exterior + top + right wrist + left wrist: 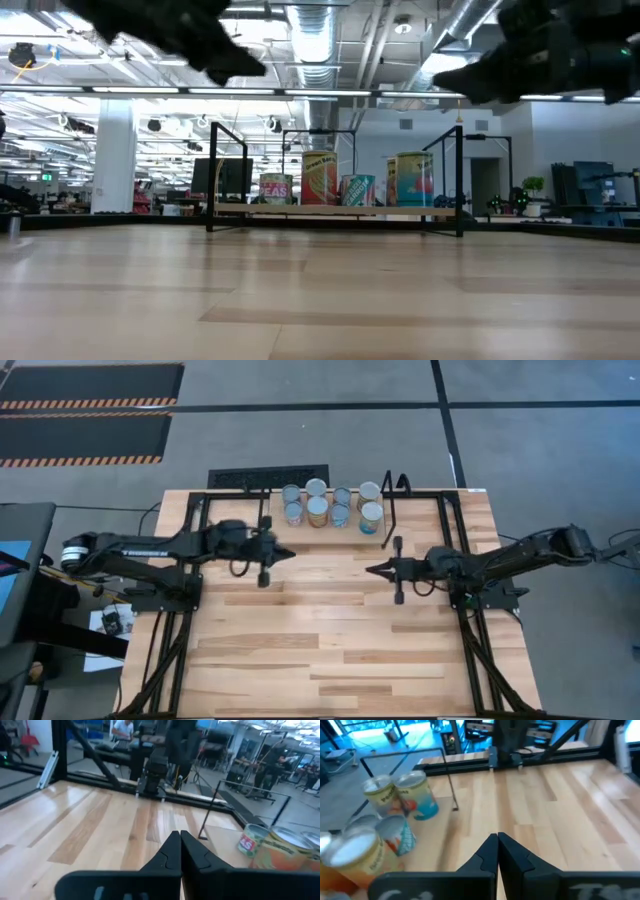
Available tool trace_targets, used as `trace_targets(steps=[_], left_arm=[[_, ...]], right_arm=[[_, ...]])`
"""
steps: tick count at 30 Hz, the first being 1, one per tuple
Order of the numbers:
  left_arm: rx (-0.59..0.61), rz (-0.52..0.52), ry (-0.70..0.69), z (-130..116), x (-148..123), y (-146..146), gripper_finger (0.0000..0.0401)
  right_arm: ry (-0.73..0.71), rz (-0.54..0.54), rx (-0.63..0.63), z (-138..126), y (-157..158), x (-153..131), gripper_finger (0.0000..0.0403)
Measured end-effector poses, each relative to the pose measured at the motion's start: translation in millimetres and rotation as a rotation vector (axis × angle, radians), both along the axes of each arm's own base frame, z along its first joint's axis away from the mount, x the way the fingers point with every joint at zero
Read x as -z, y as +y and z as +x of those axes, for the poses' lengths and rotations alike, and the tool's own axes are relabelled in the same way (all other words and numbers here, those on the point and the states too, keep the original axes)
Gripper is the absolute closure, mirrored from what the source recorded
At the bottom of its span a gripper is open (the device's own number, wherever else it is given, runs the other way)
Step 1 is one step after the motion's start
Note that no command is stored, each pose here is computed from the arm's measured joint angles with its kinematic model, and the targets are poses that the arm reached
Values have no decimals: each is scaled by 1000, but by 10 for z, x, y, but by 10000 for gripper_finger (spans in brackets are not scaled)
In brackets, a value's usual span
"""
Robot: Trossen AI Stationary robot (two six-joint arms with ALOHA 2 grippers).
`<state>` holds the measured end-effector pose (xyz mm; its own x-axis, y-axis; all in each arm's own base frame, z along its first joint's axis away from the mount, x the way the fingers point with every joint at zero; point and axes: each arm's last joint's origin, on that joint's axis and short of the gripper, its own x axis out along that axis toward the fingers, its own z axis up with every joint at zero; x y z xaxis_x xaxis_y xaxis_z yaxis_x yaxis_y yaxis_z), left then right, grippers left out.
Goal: Pick and place cans onto a shelf
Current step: Return to Home Position
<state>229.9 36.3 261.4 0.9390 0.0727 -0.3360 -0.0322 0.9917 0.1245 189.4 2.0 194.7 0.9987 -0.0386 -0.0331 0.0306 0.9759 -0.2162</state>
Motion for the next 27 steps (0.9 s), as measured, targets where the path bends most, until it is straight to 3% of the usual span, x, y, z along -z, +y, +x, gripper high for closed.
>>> trace_targets(steps=[13, 27], left_arm=[[10, -116, -171, -715, 429, -141, 401], [-31, -132, -355, -1164, 731, -201, 401]], right_arm=[[-102, 51, 94, -537, -175, 202, 393], [-61, 91, 196, -732, -270, 249, 398]])
